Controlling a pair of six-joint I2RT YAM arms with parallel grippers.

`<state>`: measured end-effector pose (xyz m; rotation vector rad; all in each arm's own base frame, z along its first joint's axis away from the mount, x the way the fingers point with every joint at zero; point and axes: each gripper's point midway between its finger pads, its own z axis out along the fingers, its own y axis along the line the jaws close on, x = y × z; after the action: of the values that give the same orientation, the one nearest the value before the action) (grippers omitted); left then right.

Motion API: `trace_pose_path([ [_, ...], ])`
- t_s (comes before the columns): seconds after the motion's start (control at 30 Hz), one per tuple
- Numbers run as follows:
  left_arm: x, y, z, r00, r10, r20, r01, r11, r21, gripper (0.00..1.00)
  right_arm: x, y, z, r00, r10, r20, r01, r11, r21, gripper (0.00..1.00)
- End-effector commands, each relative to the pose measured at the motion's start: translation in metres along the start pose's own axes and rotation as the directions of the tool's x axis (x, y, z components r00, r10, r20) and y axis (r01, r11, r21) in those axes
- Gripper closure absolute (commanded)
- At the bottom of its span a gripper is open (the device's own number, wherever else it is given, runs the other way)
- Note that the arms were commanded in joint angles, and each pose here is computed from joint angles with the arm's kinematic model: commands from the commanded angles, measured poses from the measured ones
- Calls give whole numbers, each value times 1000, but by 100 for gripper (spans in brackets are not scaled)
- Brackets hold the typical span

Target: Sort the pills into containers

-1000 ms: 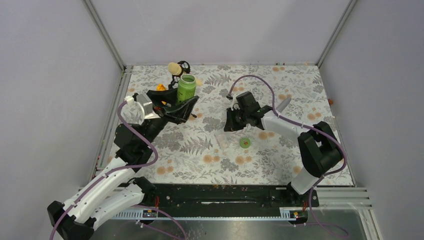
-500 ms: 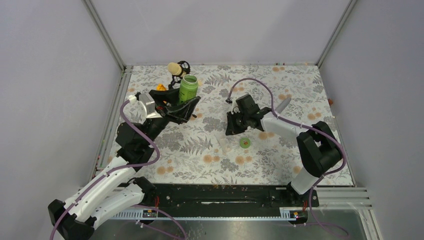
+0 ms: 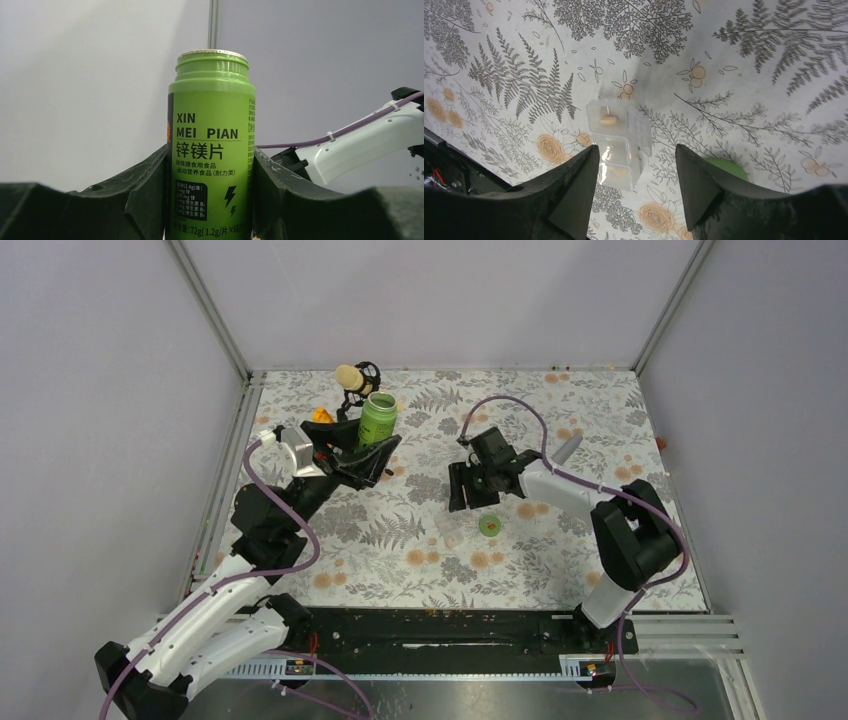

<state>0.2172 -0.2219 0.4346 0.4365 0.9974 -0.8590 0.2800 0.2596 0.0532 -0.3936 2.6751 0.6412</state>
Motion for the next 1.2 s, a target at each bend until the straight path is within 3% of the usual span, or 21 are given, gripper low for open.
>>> trace_pose_path([
  [0.0, -25, -1, 1, 997, 29, 74, -29, 1000, 1, 100, -17, -4, -31, 994, 15, 108, -24, 996, 88, 34],
  [0.33, -11, -1, -3, 999, 6, 39, -6, 1000, 0, 100, 25, -70, -63, 989, 60, 136, -111, 909, 401, 21],
  [0.87, 8, 0, -12, 999, -37, -13, 37, 999, -11, 100, 42, -64, -24, 997, 61, -36, -43, 926, 374, 18],
  [1.17, 11, -1, -12, 999, -44, -21, 44, 999, -8, 100, 41, -66, -15, 997, 49, -54, -24, 922, 387, 24],
])
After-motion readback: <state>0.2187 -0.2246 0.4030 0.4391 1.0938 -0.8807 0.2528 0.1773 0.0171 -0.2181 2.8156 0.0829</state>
